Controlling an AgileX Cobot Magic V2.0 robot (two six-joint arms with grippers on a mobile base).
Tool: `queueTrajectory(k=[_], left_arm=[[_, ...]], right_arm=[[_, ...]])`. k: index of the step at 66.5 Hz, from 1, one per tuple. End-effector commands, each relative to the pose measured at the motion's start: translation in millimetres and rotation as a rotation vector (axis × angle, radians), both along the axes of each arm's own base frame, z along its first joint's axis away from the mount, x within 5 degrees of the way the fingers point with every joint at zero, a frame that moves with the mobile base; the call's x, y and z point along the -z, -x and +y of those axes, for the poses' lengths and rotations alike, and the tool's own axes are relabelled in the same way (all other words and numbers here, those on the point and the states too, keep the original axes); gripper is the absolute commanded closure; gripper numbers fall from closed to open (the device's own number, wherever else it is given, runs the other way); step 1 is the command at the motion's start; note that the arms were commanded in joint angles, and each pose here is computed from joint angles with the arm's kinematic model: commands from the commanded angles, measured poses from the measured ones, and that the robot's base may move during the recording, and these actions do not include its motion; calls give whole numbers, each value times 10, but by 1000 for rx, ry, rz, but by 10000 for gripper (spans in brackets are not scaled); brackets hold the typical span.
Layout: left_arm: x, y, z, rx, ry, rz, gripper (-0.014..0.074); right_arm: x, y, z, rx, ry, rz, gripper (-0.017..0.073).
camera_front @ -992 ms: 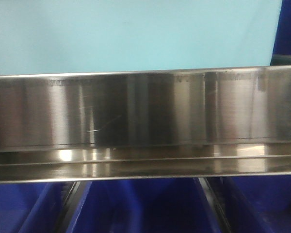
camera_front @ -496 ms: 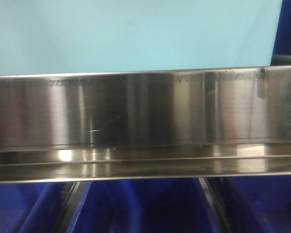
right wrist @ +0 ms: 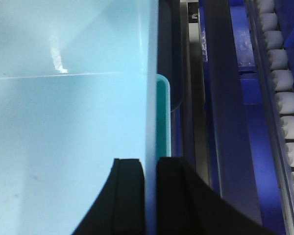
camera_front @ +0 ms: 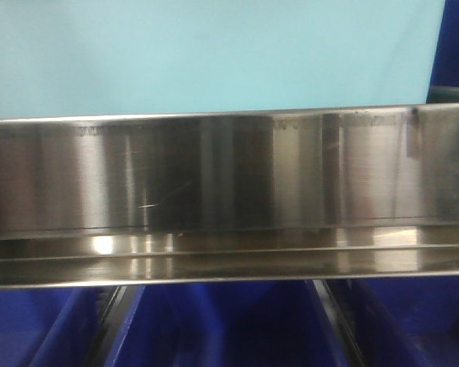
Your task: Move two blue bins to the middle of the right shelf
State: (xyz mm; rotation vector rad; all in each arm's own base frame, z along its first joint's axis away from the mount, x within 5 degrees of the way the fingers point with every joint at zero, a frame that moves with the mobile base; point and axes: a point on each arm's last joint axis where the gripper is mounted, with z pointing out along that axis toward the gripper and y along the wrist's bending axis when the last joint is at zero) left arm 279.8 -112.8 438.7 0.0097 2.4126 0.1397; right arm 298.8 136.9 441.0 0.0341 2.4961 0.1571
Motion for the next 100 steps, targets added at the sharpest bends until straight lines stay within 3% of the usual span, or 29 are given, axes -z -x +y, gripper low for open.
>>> queueTrajectory(k=[1, 41, 73, 100], left_arm=[[-2, -23, -137, 69, 77, -25, 705], [217, -107, -206, 73, 64, 49, 705], [495, -103, -207, 68, 22, 135, 705], [736, -77, -204, 46, 10, 212, 705]], right_arm=[[-37, -12, 165, -54, -113, -40, 721], [65, -71, 197, -51, -100, -12, 721], [496, -70, 234, -21, -87, 144, 721], [495, -71, 233, -21, -86, 143, 721]])
